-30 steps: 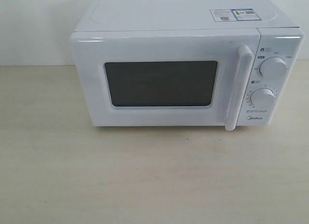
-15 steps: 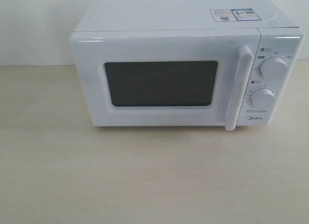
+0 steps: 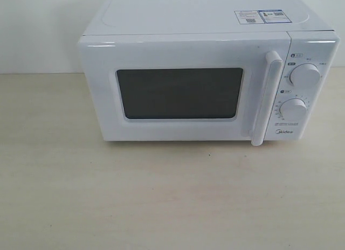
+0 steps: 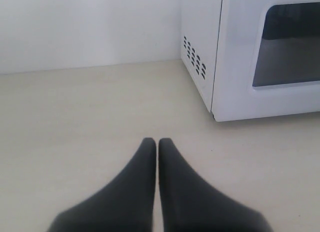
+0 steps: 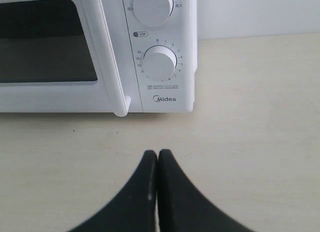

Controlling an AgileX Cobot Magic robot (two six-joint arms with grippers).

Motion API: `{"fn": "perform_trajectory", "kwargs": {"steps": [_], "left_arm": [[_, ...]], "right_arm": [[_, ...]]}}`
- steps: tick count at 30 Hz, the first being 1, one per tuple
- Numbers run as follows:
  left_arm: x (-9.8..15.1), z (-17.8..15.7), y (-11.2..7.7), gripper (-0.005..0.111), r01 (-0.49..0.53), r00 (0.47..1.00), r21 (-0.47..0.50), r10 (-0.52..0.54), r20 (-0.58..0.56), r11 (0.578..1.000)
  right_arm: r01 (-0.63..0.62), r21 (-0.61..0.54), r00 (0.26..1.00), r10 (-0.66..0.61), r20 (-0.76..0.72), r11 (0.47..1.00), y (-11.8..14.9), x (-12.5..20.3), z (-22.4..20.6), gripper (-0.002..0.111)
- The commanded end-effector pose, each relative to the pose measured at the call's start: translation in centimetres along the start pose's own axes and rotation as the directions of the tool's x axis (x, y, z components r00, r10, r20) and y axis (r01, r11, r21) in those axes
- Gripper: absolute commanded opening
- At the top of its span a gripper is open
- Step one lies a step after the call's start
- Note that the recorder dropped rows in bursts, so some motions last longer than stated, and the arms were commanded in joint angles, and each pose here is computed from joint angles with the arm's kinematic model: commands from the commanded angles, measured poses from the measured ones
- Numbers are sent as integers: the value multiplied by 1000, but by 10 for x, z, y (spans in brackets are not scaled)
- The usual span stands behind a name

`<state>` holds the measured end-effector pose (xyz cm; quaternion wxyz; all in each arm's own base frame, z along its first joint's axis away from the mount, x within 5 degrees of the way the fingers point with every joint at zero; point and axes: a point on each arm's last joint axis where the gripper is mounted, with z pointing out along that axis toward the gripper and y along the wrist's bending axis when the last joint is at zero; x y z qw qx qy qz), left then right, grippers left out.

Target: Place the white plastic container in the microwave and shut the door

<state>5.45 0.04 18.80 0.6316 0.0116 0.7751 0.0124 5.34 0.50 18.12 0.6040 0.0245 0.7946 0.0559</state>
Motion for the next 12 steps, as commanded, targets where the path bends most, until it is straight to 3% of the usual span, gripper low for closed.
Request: {"fn": "perform_trajectory", "kwargs": {"steps": [1,12], "left_arm": [[1,0,0,4,1,1000,1,-1,-2,1000],[1,0,0,4,1,1000,1,-1,-2,1000]], "right_arm": [[1,-1,1000,-1,10,1000,0,-1,0,0],[2,0,999,-2,37,1000,0,-3,0,0]]}}
